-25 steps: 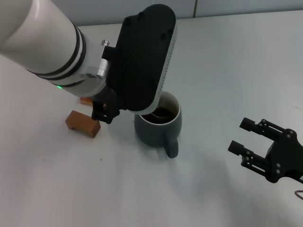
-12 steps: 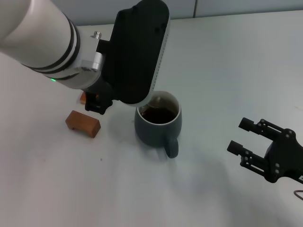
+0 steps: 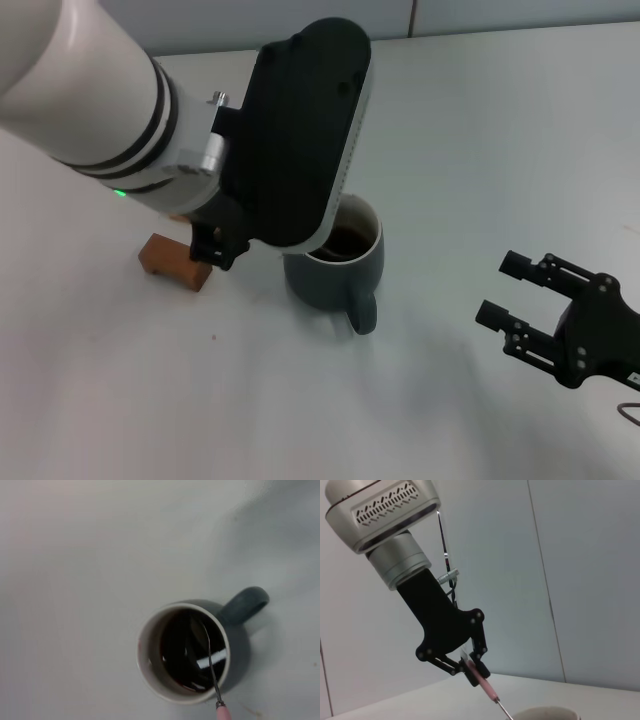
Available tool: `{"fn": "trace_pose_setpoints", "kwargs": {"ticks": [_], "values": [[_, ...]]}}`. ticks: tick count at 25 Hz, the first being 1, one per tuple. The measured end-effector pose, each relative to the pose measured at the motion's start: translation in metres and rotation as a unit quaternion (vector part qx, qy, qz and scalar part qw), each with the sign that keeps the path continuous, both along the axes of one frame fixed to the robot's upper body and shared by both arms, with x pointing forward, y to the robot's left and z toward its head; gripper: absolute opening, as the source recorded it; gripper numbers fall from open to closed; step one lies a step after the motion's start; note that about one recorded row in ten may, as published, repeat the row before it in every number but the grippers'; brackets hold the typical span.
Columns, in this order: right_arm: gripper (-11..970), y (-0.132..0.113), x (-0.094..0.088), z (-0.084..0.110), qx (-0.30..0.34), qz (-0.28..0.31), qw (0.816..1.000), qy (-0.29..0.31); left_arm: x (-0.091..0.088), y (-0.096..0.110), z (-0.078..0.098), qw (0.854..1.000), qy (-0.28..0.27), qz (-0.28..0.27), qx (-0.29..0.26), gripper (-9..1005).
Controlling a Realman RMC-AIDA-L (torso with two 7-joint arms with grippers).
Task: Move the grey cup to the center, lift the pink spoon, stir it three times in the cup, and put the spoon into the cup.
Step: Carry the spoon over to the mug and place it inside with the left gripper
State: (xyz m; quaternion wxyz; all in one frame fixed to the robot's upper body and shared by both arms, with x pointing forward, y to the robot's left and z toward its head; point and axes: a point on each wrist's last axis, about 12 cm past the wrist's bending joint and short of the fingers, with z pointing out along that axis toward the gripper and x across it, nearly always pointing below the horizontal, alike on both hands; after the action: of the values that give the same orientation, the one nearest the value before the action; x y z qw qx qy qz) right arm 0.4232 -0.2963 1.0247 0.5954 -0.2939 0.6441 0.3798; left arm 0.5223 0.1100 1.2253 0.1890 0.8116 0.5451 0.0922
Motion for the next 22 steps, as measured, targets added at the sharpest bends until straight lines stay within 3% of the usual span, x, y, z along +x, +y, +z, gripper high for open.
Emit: {"fn": "trace_pose_setpoints", "kwargs": {"ticks": [13, 22], "values": [[666, 0.003, 0.003, -0.001, 0.002, 0.003, 1.000, 0.003, 0.008, -0.003, 0.003, 0.999, -0.031, 0.013, -0.019, 138], [666, 0.004, 0.004, 0.000, 0.002, 0.004, 1.000, 0.002, -0.006, -0.005, -0.001, 1.000, 0.003, 0.001, -0.022, 139]]}}
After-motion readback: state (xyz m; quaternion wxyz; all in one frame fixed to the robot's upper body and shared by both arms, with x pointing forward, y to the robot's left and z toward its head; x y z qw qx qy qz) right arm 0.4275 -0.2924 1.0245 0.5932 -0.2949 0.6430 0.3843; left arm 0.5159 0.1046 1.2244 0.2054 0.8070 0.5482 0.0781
